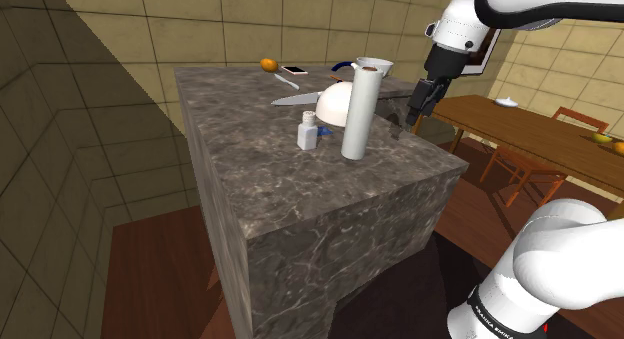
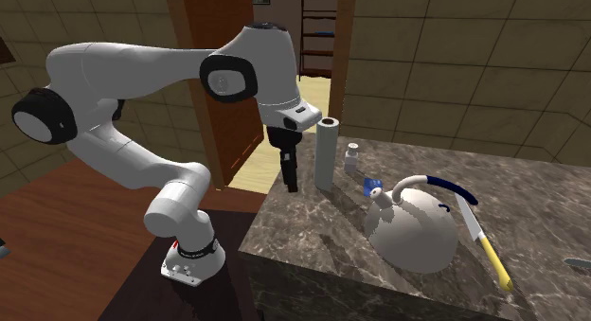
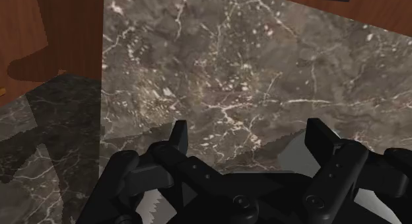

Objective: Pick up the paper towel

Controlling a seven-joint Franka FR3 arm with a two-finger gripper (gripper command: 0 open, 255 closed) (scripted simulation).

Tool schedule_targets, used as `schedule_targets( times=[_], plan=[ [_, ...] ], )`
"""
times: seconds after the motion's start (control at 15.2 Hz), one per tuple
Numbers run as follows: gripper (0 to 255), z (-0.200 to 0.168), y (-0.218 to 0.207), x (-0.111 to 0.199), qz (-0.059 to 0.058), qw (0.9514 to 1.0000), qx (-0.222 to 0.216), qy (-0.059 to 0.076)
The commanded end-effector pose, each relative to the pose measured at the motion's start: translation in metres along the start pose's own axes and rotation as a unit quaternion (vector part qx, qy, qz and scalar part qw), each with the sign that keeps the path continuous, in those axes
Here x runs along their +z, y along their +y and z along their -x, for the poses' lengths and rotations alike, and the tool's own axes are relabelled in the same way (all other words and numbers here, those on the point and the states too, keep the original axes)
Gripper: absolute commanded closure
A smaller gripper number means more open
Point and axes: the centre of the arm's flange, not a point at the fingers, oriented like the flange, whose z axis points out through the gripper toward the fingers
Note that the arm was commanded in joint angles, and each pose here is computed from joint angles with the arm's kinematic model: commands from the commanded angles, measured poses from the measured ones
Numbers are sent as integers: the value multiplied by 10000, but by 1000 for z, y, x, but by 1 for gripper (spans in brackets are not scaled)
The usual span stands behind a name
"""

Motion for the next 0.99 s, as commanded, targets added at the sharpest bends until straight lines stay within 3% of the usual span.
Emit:
schedule_targets(
  times=[0.0,0.46,0.92],
  plan=[
    [0,0,0,0,0,10000,0,0],
    [0,-39,-59,-58,64,9983,557,169],
    [0,-82,-114,-117,128,9931,1112,338]
  ],
)
